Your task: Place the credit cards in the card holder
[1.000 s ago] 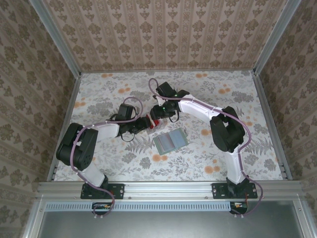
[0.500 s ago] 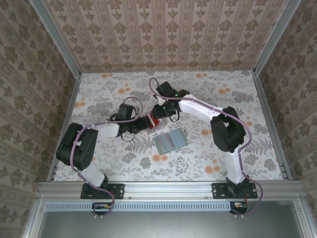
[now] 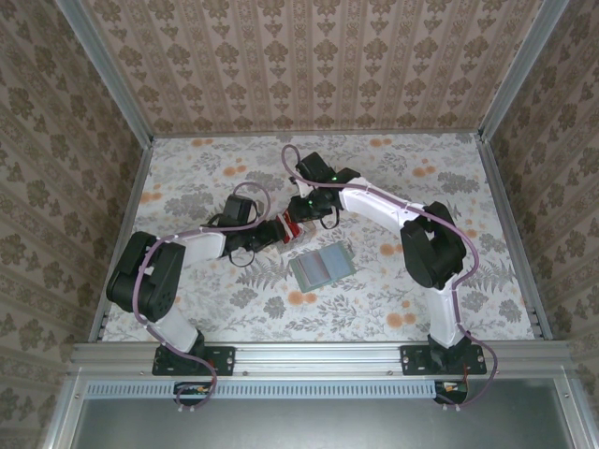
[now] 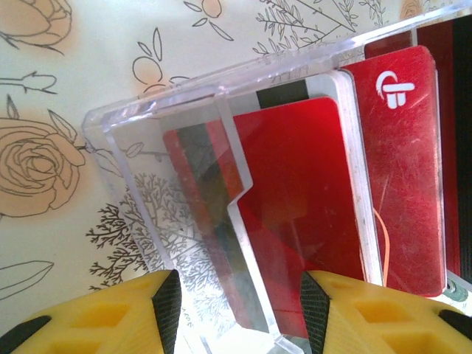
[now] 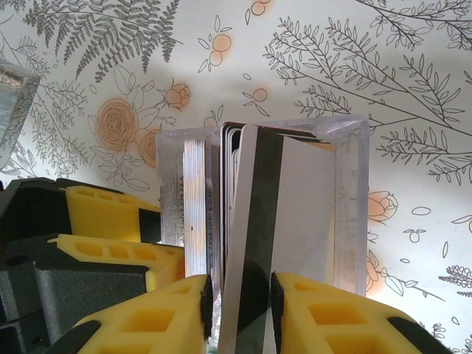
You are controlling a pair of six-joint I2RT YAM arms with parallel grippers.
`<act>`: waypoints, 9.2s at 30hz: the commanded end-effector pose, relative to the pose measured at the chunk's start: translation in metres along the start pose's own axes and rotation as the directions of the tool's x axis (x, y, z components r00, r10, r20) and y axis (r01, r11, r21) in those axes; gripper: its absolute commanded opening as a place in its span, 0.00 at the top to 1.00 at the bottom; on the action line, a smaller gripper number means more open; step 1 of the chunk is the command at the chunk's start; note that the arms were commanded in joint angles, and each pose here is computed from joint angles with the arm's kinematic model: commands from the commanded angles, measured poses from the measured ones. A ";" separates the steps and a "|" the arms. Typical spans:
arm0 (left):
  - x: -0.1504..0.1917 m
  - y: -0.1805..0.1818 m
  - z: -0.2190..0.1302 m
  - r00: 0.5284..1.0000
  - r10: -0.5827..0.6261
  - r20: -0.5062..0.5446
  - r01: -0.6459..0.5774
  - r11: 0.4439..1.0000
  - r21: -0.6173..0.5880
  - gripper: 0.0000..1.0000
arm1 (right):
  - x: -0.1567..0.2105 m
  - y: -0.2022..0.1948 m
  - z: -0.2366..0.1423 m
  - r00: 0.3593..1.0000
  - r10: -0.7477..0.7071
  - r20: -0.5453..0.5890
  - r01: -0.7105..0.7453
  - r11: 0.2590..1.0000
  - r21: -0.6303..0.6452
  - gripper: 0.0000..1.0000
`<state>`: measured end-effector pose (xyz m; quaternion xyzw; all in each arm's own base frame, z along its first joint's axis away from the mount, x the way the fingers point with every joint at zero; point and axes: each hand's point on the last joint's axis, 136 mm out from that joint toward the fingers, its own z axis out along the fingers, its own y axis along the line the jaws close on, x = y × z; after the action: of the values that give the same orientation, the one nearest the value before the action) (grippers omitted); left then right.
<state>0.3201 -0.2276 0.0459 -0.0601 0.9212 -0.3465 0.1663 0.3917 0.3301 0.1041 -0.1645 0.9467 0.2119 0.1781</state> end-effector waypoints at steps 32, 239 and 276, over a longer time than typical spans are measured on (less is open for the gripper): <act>-0.002 -0.004 0.003 1.000 0.022 -0.008 -0.022 1.000 -0.015 0.50 | -0.005 0.017 -0.019 0.996 0.082 0.018 -0.076 0.972 -0.220 0.76; -0.022 -0.183 -0.087 0.980 0.168 0.109 -0.199 0.775 0.600 0.98 | -0.006 0.016 -0.138 0.936 0.331 0.118 -0.139 0.656 -0.742 0.95; 0.096 -0.027 -0.013 0.993 0.052 -0.111 -0.041 0.994 0.098 0.65 | 0.120 -0.059 -0.036 0.965 0.261 -0.027 -0.242 0.845 -0.477 0.99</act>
<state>0.2206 -0.2568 0.0497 -0.0043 0.9151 -0.3849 0.1202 0.2872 0.2329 0.0646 -0.0590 0.8778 0.4653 0.0978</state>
